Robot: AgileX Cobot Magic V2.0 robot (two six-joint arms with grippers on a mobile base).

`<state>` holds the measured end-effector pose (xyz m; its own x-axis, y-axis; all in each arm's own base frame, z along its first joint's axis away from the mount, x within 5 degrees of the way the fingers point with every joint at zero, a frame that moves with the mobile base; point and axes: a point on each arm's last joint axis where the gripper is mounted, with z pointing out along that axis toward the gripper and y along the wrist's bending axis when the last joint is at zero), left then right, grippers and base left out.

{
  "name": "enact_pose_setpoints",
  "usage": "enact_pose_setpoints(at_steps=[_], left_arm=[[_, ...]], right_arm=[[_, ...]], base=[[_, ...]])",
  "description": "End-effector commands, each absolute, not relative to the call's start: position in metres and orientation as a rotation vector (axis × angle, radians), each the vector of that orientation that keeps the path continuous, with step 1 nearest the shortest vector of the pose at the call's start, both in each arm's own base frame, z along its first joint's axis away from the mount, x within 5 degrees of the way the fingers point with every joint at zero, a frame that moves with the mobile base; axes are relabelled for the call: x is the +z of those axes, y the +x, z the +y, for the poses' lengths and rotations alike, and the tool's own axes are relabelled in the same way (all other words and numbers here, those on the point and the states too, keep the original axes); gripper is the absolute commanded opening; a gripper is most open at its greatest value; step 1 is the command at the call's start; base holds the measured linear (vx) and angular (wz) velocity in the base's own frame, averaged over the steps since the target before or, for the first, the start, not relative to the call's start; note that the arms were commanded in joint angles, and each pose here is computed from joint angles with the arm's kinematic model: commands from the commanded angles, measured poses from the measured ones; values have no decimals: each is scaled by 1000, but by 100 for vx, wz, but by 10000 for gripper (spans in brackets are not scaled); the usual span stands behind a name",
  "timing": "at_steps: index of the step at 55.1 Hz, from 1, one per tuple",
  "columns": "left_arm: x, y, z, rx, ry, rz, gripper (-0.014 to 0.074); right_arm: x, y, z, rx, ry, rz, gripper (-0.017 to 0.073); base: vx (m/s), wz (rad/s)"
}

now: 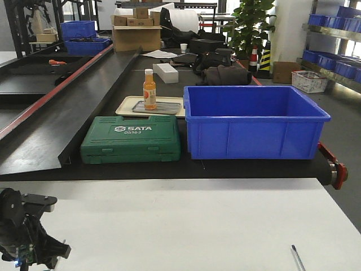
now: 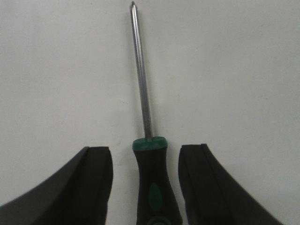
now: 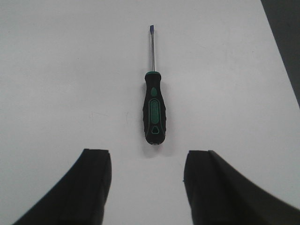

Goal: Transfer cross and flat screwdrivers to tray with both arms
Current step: 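Close the left gripper on the cross screwdriver handle, right on the flat one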

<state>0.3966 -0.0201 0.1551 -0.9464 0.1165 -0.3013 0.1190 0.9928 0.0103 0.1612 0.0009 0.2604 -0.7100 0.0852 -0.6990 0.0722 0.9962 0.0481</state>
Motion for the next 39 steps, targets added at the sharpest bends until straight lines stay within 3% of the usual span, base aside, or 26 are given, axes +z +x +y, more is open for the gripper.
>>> enact_pose_setpoints(at_steps=[1,29,39], left_arm=[[172,404,-21,4,189,2761,458],[132,405,-20,8,205,2871,457],[131,405,-20,8,205,2875,452]], right_arm=[[275,168,0,14,96,2271,444],[275,169,0,13,103,2288,444],[279,195,-4,-43,137,2422,444]], base=[[0,0],[0,0],[0,0]])
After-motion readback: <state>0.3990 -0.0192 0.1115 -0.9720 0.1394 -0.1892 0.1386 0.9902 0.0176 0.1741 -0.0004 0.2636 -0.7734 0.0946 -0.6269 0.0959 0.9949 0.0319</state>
